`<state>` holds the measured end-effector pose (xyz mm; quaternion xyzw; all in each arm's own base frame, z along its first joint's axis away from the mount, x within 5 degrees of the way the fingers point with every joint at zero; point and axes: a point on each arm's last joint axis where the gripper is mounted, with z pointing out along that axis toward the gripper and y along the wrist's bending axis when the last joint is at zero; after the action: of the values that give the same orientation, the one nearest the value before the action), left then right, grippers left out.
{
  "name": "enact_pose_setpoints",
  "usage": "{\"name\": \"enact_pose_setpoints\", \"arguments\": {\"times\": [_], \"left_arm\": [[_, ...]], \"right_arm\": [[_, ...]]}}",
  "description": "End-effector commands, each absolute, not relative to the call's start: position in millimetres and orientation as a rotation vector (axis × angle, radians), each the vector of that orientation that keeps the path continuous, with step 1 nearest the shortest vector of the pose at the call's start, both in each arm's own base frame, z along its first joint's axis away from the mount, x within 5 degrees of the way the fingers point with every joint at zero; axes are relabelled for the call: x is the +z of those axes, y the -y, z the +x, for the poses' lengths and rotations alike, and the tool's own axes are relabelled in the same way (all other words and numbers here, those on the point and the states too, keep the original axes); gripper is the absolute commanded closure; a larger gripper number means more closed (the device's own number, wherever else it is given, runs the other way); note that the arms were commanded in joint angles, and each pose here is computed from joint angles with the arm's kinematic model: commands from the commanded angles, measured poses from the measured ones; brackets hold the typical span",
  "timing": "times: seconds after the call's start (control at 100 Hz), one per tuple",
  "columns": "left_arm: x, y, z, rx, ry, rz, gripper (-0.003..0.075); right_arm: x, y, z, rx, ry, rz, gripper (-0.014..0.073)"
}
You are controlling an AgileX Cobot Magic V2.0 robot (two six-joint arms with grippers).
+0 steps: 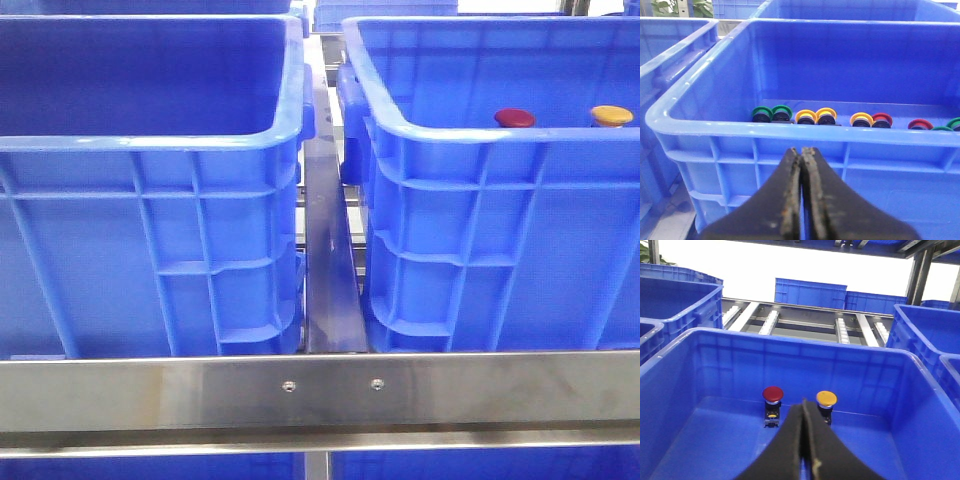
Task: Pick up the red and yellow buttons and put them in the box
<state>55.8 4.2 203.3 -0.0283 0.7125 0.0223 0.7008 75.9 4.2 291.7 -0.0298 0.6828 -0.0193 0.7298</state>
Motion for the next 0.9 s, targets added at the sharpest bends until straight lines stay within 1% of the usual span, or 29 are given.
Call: {"name": "enact_pose_setpoints", "arguments": {"times": [0.0,0.35,0.45,0.46,0.5,0.6,0.68,0.75,0.81,0.89], "left_arm": [[193.9,-3.8,55.8,0.032,-1.532,-0.073,0.074],[193.9,-3.8,55.8,0.032,-1.532,-0.073,0.074],[193.9,-3.8,55.8,0.032,-1.532,-0.073,0.074],[193.9,-3.8,55.8,0.032,-1.532,-0.073,0.074],[193.9,-3.8,55.8,0.032,-1.532,-0.073,0.074],[193.9,-3.8,55.8,0.032,-1.532,-0.073,0.074],[193.9,-3.8,55.8,0.032,-1.532,-0.073,0.074],[193.9,-3.8,55.8,0.032,-1.532,-0.073,0.074],[193.9,-3.8,55.8,0.032,-1.532,-0.073,0.074],[193.9,-3.8,55.8,0.032,-1.532,-0.073,0.074]], "right_arm": [[300.3,-2.8,75.5,-0.053,-1.481,-0.049,0.0664],[297.2,0.7,81.5,-0.076,-1.52,-0.038,0.0664],[298.4,3.9,81.3,-0.091,-1.508,-0.005,0.0664],[298.5,3.8,81.3,-0.073,-1.506,0.012,0.0664],[299.4,4.7,81.2,-0.095,-1.496,0.003,0.0664],[299.5,3.5,81.2,-0.043,-1.494,0.028,0.0664],[298.5,3.6,80.4,-0.053,-1.491,0.02,0.0664],[297.9,4.1,78.1,-0.06,-1.449,0.024,0.0664],[296.9,4.1,75.8,-0.06,-1.38,0.024,0.0664],[287.8,3.5,73.6,-0.052,-1.323,0.022,0.0664]]}}
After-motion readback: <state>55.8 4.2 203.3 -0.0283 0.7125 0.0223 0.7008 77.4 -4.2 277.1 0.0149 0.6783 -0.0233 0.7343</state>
